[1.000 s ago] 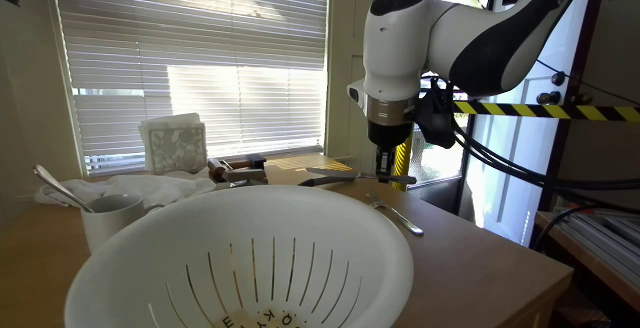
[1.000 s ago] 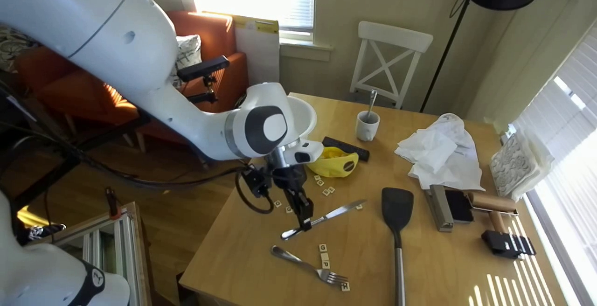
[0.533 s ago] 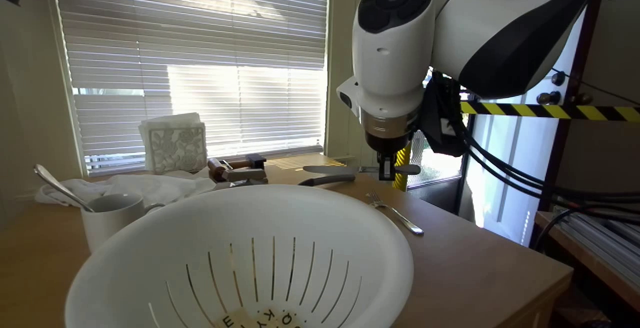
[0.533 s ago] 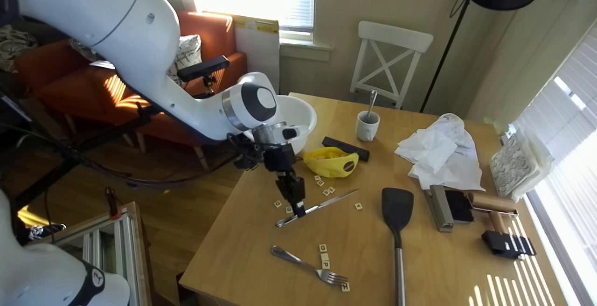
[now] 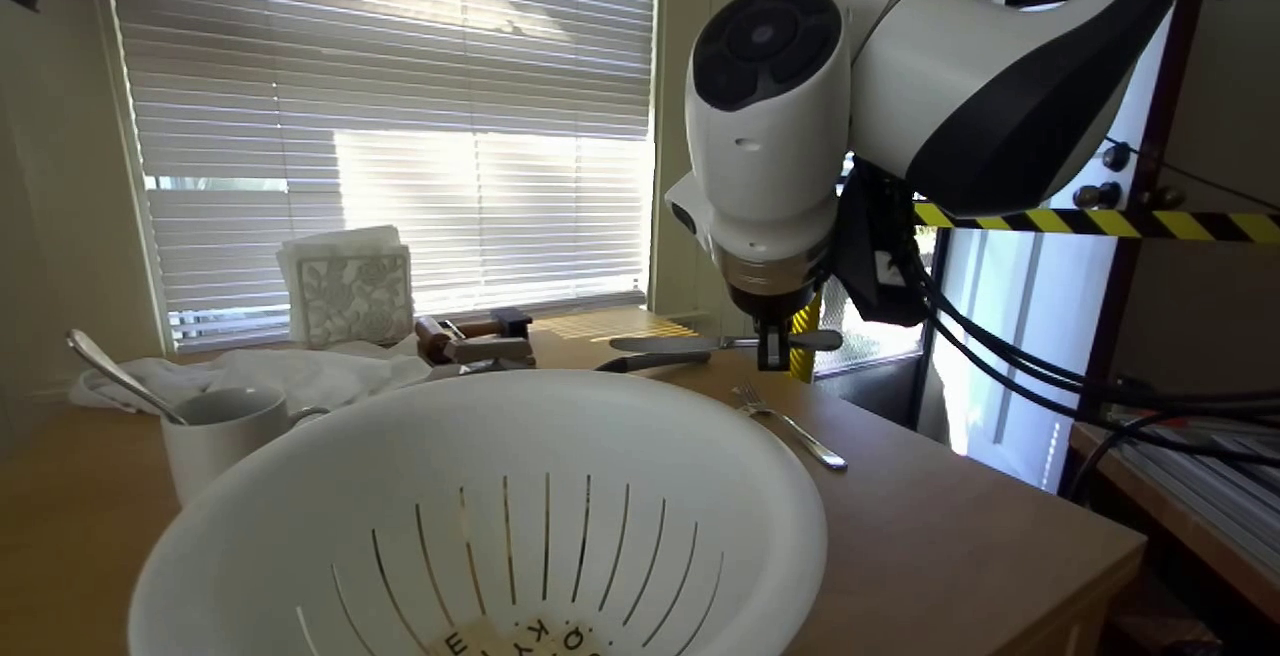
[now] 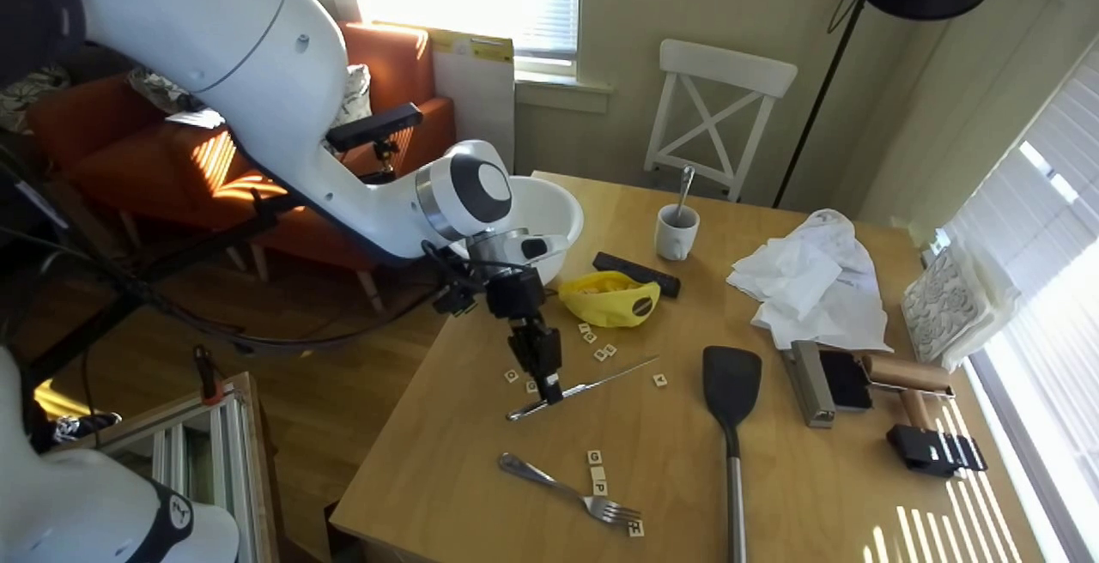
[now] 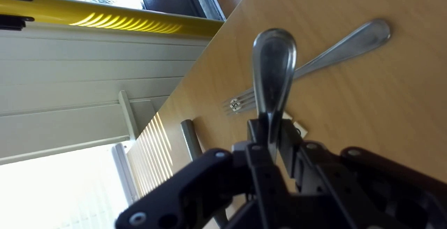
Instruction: Move the knife on the table
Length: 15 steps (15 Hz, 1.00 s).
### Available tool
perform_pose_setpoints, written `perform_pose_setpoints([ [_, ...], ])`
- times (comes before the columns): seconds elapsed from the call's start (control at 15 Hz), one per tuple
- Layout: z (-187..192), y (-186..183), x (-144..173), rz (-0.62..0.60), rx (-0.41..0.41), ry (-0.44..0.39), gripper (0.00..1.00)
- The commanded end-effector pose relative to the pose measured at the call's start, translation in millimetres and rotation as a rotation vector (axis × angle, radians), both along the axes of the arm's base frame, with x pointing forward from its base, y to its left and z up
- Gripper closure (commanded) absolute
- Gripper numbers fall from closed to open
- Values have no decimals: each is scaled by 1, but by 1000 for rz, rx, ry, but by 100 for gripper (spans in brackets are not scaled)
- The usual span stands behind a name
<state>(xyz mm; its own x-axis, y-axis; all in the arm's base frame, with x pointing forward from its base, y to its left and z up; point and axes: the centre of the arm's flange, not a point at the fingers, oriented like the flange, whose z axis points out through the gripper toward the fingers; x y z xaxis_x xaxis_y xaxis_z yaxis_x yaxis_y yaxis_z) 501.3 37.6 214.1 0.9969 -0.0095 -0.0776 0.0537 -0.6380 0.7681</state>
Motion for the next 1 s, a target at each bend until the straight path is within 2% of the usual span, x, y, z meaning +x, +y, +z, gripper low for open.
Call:
perform_pose_setpoints([
  [0.0,-20,4,11,10,-94,54,96],
  [0.27,-49,19,33,51,-184,119,96],
  [0.53,-61,16,55,69,-275,94,96],
  [0.6,-56,17,32,60,-212,110,84],
  [0.93,-60,14,46,57,-234,100,84],
])
